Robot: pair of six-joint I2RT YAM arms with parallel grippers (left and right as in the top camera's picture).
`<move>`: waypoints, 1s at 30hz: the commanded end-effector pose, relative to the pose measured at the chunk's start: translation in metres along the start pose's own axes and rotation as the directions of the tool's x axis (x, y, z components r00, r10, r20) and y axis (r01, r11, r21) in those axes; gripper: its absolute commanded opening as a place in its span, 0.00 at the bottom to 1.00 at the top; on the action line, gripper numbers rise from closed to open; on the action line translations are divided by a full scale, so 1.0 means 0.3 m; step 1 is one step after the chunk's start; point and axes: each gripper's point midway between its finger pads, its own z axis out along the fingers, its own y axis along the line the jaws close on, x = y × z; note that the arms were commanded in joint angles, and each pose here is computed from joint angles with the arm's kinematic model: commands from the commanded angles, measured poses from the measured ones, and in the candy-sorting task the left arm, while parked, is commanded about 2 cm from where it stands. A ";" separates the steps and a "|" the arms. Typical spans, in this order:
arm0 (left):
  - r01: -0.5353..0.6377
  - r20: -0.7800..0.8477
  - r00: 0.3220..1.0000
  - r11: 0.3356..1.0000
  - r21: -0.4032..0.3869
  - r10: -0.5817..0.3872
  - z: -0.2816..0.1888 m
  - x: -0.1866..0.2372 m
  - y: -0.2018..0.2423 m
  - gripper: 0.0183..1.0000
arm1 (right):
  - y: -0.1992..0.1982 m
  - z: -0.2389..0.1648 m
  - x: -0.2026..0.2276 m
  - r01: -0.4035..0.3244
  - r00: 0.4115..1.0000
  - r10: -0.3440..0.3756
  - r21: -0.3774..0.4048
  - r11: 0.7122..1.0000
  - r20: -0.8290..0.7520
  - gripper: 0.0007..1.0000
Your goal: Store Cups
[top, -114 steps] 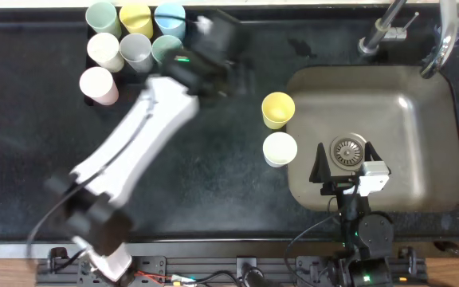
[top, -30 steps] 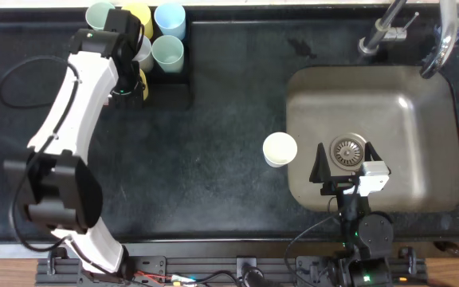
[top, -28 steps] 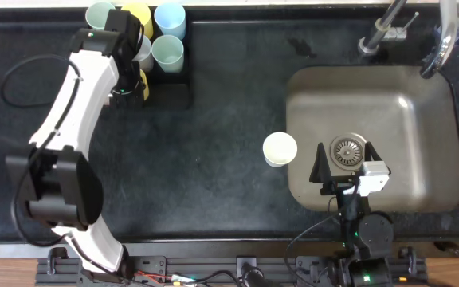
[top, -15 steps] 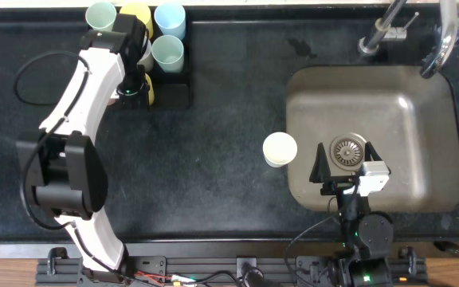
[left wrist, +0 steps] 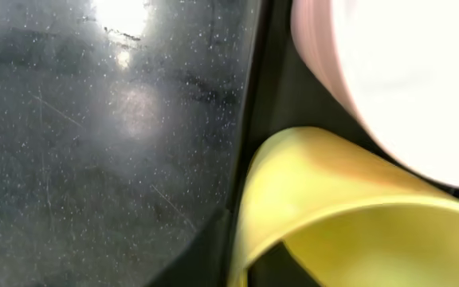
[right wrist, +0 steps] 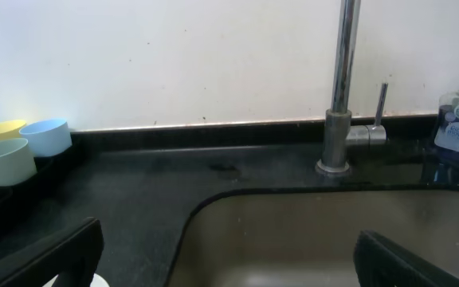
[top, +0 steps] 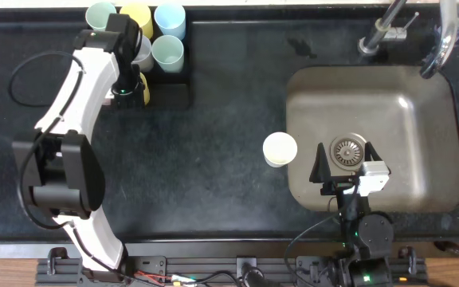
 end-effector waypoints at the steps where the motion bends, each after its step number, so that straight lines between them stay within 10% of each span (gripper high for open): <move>1: -0.004 -0.003 1.000 1.000 -0.017 0.004 0.020 -0.002 0.006 0.38 | -0.013 0.000 0.008 0.007 1.000 -0.007 0.017 1.000 0.005 1.00; 10: 0.007 -0.024 1.000 0.991 0.132 -0.004 -0.164 0.022 -0.008 0.68 | -0.013 0.001 0.008 0.006 1.000 -0.006 0.018 1.000 0.005 1.00; 17: -0.038 0.090 0.996 0.863 0.504 -0.008 -0.575 -0.055 -0.008 0.82 | -0.013 0.000 0.008 0.007 1.000 -0.007 0.018 1.000 0.005 1.00; 22: -0.558 0.528 0.826 0.417 0.717 0.198 -1.055 -0.082 -0.094 0.96 | -0.013 0.000 0.008 0.006 1.000 -0.006 0.017 1.000 0.005 1.00; 26: -0.928 0.931 0.302 -0.162 0.336 0.203 -1.347 0.060 -0.109 0.98 | -0.013 0.000 0.008 0.007 1.000 -0.007 0.017 1.000 0.005 1.00; 30: -0.954 0.988 0.075 -0.279 0.110 0.135 -1.369 0.067 -0.067 1.00 | -0.013 0.000 0.008 0.006 1.000 -0.006 0.017 1.000 0.005 1.00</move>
